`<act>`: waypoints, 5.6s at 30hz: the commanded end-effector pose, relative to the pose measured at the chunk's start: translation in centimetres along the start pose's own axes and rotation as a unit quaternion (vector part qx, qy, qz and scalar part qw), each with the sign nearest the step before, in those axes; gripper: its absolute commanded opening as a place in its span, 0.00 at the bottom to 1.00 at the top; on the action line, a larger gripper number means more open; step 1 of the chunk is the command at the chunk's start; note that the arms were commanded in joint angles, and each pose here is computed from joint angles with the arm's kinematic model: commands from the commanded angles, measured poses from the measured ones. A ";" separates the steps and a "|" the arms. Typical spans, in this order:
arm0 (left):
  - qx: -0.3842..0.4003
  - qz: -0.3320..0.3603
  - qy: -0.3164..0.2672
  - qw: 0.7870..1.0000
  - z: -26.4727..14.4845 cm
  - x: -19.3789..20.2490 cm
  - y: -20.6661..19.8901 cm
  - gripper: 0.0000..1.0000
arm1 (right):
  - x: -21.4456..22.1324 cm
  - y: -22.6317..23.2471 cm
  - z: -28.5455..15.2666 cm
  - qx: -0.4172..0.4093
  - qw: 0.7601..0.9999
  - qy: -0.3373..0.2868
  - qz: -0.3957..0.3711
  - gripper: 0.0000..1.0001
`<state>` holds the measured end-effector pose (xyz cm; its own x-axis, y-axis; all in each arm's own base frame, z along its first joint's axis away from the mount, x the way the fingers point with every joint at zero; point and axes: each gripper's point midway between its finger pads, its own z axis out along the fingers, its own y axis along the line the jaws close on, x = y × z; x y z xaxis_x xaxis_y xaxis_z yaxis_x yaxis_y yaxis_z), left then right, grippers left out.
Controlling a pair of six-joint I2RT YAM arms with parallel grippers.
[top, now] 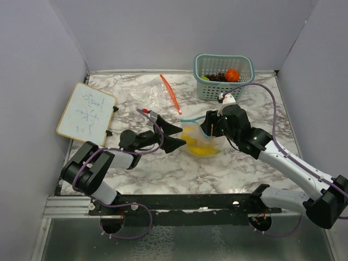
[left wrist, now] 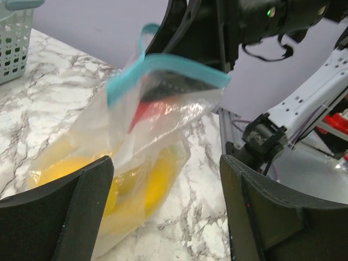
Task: Open the zip-top bag and remove the fake food
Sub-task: Pick up the fake fruit from the zipper food storage bag, then place the fake fruit in the bin.
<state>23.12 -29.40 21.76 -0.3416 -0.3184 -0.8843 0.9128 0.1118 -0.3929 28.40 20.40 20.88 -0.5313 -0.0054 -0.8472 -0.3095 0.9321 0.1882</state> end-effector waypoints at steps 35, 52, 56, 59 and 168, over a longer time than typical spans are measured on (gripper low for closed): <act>-0.155 -0.112 0.067 0.979 3.2 13.4 7.2 0.15 | -1.1 2.9 0.0 -0.092 0.995 -0.023 0.038 0.33; -0.217 -0.105 0.057 0.969 0.7 13.7 8.3 0.39 | -1.2 4.1 -1.3 -0.137 0.987 -0.046 0.069 0.31; -0.217 -0.118 0.038 0.968 -1.3 13.7 7.0 0.65 | -2.6 5.2 -1.7 -0.165 0.980 -0.074 0.081 0.31; -0.214 -0.137 0.011 0.967 -2.4 13.2 6.1 0.78 | -3.8 5.6 -1.7 -0.170 0.978 -0.086 0.083 0.31; 0.035 -0.034 0.032 0.998 -1.4 5.1 -1.1 0.00 | -19.5 -7.5 7.7 0.075 0.976 -0.204 -0.011 0.25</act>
<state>20.50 -30.14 12.69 -0.5891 -0.1476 -0.7945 0.7923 0.0878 -0.6038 40.38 18.67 31.54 -0.2065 0.0632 -0.9764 -0.2245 0.9682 0.1102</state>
